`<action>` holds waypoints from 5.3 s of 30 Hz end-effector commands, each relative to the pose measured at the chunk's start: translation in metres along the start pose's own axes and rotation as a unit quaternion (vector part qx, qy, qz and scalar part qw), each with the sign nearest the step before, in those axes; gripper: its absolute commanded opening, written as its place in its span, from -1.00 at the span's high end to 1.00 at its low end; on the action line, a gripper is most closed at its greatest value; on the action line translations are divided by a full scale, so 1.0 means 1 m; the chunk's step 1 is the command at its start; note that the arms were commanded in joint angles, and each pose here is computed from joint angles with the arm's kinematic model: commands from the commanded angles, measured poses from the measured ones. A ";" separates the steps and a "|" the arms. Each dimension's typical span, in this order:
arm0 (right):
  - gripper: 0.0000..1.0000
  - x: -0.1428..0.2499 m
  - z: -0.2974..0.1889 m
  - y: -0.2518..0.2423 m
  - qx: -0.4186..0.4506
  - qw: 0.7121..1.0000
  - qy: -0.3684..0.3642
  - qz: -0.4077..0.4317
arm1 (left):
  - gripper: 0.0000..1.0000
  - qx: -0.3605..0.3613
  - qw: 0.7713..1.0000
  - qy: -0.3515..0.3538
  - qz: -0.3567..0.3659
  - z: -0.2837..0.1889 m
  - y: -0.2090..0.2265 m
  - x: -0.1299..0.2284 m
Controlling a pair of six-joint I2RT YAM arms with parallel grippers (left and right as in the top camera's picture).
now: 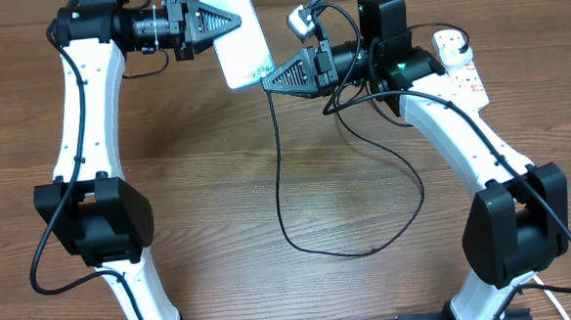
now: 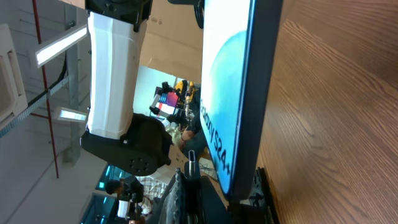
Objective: Plug charger to phone and switch on socket
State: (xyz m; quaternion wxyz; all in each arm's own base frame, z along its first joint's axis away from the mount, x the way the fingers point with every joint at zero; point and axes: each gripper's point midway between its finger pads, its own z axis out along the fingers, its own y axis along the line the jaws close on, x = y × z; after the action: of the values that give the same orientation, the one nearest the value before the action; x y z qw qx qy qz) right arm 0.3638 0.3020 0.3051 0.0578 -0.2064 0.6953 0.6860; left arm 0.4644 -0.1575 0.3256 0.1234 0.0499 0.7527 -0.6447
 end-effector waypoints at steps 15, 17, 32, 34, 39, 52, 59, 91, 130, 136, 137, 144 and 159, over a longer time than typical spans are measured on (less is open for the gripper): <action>0.93 0.006 0.009 0.005 -0.001 1.000 0.010 -0.019 | 0.91 0.018 1.000 0.004 -0.004 0.002 -0.015 -0.002; 0.93 0.007 0.011 0.006 -0.002 1.000 0.012 -0.022 | 0.92 0.018 1.000 0.004 -0.003 0.002 -0.015 -0.002; 0.93 0.009 0.018 -0.001 0.013 0.999 0.009 -0.028 | 0.92 0.034 0.999 0.012 -0.004 0.001 -0.021 0.001; 0.93 0.008 0.018 -0.002 0.016 0.999 0.007 -0.028 | 0.91 0.037 0.999 0.014 -0.004 0.001 -0.022 0.002; 0.93 0.007 0.018 -0.003 0.020 0.999 0.003 -0.028 | 0.91 0.042 0.999 0.016 -0.004 0.001 -0.023 0.002; 0.93 0.009 0.018 0.002 0.007 0.999 0.013 -0.031 | 0.91 0.022 1.000 0.006 0.003 0.002 -0.016 -0.001; 0.93 0.006 0.010 0.001 0.008 0.999 0.006 -0.030 | 0.92 0.019 1.000 0.005 0.004 0.002 -0.015 -0.001; 0.92 0.004 0.009 0.000 0.011 0.999 0.002 -0.034 | 0.91 0.011 1.000 0.013 0.005 0.014 -0.014 0.003; 0.93 -0.009 0.001 -0.010 0.041 0.998 -0.032 -0.020 | 0.91 0.044 0.998 0.037 0.015 0.018 -0.024 0.017; 0.92 -0.010 0.001 -0.009 0.041 0.998 -0.033 -0.023 | 0.92 0.049 0.998 0.040 0.008 0.018 -0.025 0.020; 0.92 -0.011 0.001 -0.009 0.040 0.998 -0.034 -0.023 | 0.92 0.049 0.998 0.041 0.007 0.018 -0.025 0.021; 0.92 -0.013 0.001 -0.007 0.039 0.998 -0.035 -0.030 | 0.92 0.048 0.998 0.044 0.004 0.018 -0.023 0.027; 0.92 -0.014 0.002 -0.008 0.042 0.998 -0.038 -0.029 | 0.92 0.066 0.997 0.049 0.007 0.016 -0.029 0.035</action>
State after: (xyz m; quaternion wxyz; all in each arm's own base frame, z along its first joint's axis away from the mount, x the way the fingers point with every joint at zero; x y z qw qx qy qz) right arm 0.3596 0.3076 0.3001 0.0633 -0.2171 0.6961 0.6814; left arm 0.4421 -0.1639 0.3245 0.0894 0.0532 0.7413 -0.6631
